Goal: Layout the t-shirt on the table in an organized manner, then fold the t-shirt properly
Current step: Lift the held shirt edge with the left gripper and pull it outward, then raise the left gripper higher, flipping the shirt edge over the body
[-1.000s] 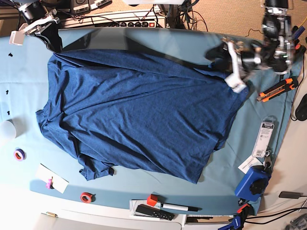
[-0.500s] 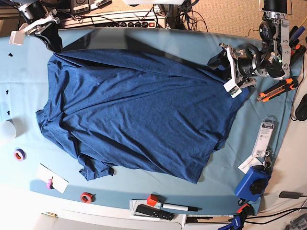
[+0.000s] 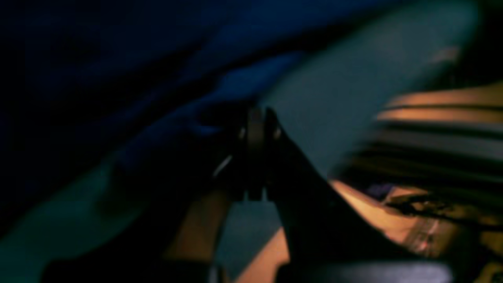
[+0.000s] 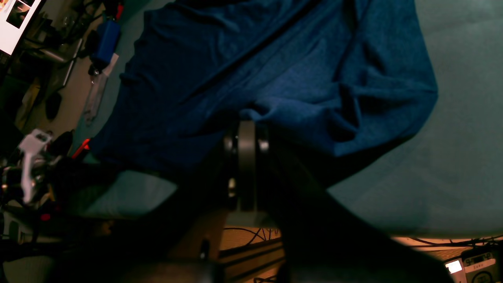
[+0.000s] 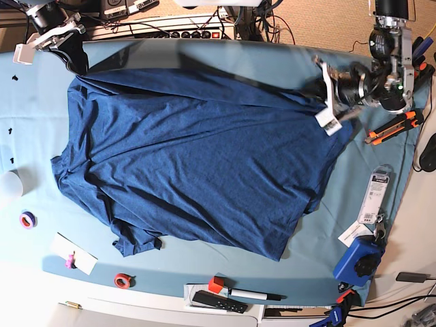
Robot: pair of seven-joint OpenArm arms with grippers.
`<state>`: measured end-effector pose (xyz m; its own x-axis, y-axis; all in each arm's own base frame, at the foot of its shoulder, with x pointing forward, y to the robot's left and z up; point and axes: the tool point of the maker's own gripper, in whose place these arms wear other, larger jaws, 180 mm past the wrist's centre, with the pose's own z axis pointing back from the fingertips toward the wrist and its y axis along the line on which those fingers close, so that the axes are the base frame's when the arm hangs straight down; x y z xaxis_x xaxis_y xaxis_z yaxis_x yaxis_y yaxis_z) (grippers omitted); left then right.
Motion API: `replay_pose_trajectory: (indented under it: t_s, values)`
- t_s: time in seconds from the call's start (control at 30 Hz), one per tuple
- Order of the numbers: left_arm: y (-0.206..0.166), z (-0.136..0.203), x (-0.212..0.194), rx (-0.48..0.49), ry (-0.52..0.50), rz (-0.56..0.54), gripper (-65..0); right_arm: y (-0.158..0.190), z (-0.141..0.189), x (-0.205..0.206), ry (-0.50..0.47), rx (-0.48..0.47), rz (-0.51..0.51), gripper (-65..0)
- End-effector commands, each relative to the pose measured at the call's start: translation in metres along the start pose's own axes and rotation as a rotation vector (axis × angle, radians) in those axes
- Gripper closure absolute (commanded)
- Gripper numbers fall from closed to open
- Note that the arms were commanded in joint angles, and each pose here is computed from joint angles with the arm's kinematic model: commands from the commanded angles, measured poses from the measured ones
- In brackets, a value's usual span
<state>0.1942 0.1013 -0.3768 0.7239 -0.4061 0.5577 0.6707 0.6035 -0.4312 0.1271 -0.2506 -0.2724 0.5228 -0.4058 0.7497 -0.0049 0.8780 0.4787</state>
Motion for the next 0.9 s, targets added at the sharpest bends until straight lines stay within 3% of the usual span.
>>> replay_pose_trajectory:
  t_s: [0.0,0.13,0.37,0.6,0.7,0.87]
  values:
    - [-0.011,0.008,0.019,-0.048,-0.063,-0.030,0.0,0.005,0.003,0.011,-0.035,0.018,0.023,0.0]
    - [-0.045,0.017,0.043,-0.204,-0.171,-0.045,0.0,0.005,0.003,0.011,-0.035,0.018,0.023,0.0]
    - [-0.050,0.022,0.051,-0.204,-0.193,-0.075,0.0,0.005,0.003,0.011,-0.035,0.018,0.023,0.0]
    - [-0.020,0.071,0.085,-0.039,-0.340,-0.125,0.0,0.011,0.003,0.016,-0.044,0.024,0.051,0.0]
    - [-0.016,0.104,0.105,0.031,-0.442,-0.171,0.0,0.022,0.003,0.024,-0.050,0.031,0.104,0.0]
    - [-0.012,0.140,0.119,0.148,-0.521,-0.230,0.0,0.045,0.004,0.038,-0.061,0.044,0.211,0.0]
